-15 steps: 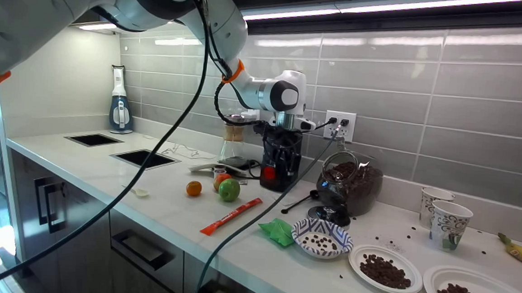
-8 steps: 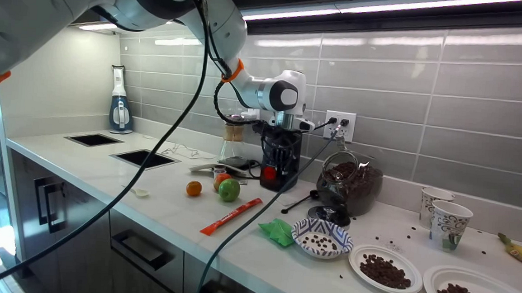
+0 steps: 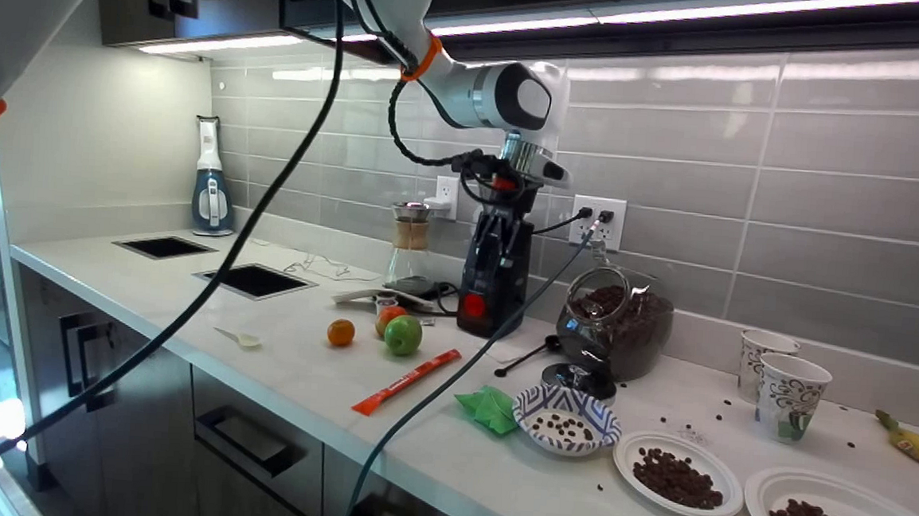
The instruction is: Use the black spoon to place some coffee beans from the glass container on the white plate on the left.
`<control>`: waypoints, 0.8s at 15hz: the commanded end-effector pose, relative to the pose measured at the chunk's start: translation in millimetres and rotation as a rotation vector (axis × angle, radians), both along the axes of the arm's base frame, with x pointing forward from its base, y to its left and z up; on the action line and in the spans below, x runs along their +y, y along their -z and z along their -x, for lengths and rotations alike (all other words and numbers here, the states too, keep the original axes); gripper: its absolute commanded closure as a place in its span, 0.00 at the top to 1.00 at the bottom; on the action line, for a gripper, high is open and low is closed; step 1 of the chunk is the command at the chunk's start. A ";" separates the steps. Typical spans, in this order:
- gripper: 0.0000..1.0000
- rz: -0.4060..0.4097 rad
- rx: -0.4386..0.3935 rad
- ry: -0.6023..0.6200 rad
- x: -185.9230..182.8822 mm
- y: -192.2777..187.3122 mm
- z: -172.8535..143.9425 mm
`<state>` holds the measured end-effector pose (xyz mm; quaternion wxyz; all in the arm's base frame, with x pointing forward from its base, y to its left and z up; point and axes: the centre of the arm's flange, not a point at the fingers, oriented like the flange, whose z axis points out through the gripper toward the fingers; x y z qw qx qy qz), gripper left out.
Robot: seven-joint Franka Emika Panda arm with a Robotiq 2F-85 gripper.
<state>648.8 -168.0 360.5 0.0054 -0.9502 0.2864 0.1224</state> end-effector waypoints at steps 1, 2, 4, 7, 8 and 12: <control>1.00 0.013 0.074 0.050 -27.6 -41.3 43.0; 1.00 0.040 0.124 0.099 -31.8 -44.1 50.1; 1.00 0.095 0.204 0.171 -33.9 -35.4 59.8; 1.00 0.167 0.312 0.261 -46.7 -32.1 82.4; 1.00 0.196 0.333 0.291 -52.9 -33.9 93.1; 1.00 0.280 0.321 0.386 -85.6 -42.8 131.2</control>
